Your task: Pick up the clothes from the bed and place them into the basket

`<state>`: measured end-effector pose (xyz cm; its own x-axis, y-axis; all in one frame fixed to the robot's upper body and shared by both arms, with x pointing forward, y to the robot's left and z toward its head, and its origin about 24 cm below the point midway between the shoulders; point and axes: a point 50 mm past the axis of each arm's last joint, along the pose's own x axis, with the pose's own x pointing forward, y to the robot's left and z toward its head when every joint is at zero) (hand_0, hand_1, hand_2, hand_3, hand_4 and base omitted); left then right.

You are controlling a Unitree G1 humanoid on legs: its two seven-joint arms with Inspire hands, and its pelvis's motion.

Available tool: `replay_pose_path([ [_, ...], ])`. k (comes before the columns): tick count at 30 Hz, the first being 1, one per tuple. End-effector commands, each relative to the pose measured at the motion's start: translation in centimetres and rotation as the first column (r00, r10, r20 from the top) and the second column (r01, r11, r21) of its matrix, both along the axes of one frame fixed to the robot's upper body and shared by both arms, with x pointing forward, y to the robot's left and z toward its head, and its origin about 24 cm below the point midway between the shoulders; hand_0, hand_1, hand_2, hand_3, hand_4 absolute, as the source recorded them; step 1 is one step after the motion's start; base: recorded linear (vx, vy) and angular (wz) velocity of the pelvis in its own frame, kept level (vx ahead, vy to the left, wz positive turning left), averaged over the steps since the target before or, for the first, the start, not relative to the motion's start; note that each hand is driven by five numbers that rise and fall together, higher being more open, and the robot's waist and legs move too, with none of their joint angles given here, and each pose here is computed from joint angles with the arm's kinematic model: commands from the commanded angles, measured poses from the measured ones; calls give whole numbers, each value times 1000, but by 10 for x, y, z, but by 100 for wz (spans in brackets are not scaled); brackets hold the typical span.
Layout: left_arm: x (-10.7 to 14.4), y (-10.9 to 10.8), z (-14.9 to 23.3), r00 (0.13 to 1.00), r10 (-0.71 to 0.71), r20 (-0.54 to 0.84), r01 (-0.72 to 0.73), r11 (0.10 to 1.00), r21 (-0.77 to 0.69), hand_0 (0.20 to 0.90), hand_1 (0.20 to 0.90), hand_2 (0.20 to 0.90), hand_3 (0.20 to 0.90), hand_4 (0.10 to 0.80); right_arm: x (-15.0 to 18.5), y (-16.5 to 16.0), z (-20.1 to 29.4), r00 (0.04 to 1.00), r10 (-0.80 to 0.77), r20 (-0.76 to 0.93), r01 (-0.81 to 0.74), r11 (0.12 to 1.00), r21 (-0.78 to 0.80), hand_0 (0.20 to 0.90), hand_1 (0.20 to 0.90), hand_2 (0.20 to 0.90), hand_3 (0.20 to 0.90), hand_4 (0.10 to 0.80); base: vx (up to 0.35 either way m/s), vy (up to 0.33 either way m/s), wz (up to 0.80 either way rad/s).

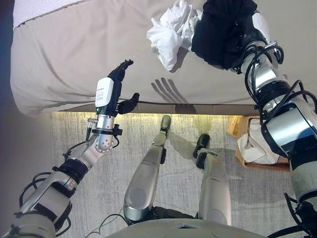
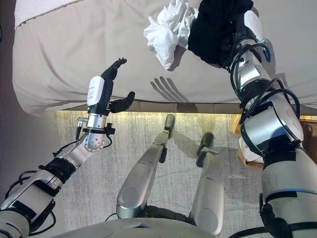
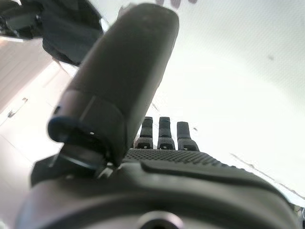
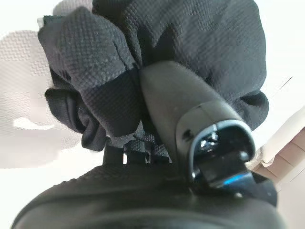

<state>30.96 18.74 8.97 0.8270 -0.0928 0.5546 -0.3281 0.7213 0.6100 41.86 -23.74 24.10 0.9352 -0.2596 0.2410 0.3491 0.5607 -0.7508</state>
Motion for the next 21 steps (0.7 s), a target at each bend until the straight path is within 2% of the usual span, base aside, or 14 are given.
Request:
replay_pose_path([
  [1, 1, 9, 29, 991, -3, 131, 12, 998, -64, 900, 900, 900, 900, 800, -11, 1, 59, 955, 88, 282, -91, 996, -2, 300, 300, 300, 200, 100, -5, -49, -6],
  [8, 1, 23, 33, 991, 40, 131, -30, 996, -78, 900, 900, 900, 900, 800, -27, -9, 68, 908, 126, 400, -150, 988, 30, 300, 300, 300, 200, 100, -43, -43, -11],
  [21, -14, 42, 15, 994, 94, 59, -90, 994, -66, 900, 900, 900, 900, 800, -59, -42, 60, 876, 100, 471, -163, 982, 93, 300, 300, 300, 200, 100, -39, -33, -10],
])
